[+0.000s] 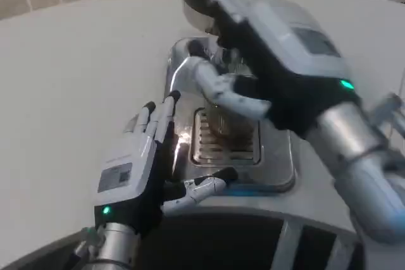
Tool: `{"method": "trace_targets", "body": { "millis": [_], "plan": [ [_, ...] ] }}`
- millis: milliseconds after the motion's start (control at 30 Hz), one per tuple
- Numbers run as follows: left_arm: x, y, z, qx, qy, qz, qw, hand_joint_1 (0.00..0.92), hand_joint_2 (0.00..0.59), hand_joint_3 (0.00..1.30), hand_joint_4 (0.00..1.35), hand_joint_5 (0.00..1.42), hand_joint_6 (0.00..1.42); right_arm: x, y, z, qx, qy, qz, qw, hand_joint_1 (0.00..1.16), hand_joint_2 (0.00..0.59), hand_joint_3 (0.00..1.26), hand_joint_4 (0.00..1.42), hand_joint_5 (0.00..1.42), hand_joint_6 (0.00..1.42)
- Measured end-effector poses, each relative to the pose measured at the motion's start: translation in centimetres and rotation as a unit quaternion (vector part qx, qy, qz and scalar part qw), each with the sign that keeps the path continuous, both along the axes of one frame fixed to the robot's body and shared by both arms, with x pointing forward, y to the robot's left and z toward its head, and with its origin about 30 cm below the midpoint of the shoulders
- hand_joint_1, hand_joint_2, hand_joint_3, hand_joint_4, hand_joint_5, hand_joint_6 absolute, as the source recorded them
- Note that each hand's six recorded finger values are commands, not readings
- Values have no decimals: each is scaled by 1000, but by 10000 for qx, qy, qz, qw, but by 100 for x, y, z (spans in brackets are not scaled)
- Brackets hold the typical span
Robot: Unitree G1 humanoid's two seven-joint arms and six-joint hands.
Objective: Grasp the cup under the faucet to collect the drink, then remove the cup.
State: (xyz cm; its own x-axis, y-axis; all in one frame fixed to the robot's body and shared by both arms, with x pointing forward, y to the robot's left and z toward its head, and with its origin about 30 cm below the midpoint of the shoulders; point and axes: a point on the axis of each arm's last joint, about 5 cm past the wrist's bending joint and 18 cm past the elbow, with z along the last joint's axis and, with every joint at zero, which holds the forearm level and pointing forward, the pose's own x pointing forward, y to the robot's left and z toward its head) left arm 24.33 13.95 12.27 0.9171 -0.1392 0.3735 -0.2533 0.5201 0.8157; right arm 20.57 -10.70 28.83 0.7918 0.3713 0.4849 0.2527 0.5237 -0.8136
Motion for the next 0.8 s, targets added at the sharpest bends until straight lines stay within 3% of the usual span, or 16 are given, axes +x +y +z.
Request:
{"method": "trace_targets", "body": {
  "millis": [67,167,333,500,633,733,800],
  "plan": [
    [17,-6,12,13,-17,-19,10000,148,52,0,0,4,54,-85,-105,-60,241,-336,-197,9990,383,582,0,0,0,0],
    [41,-12,24,32,-43,-47,10000,148,52,0,0,4,54,-163,-214,-116,454,-573,-369,9966,388,581,0,0,0,0],
    [54,-22,11,38,-65,-87,9999,148,55,0,0,4,54,-209,-352,-322,684,-446,-395,9959,396,579,0,0,0,0],
    [60,-23,-3,5,-119,-27,9999,132,66,0,0,5,55,-273,-487,-444,562,-652,-518,9949,416,567,0,0,0,0],
    [81,-34,0,1,-137,-23,9999,116,60,0,0,24,56,-356,-617,-582,247,-439,-759,9958,443,556,0,0,0,0],
    [103,-40,5,14,-150,-27,9999,96,57,0,0,1,42,-448,-733,-696,-78,-163,-1003,9948,636,450,0,0,0,0],
    [122,-50,22,37,-133,-94,9999,111,52,0,0,0,30,-512,-782,-753,-186,7,-1088,9939,680,417,0,0,0,0]
  ]
}}
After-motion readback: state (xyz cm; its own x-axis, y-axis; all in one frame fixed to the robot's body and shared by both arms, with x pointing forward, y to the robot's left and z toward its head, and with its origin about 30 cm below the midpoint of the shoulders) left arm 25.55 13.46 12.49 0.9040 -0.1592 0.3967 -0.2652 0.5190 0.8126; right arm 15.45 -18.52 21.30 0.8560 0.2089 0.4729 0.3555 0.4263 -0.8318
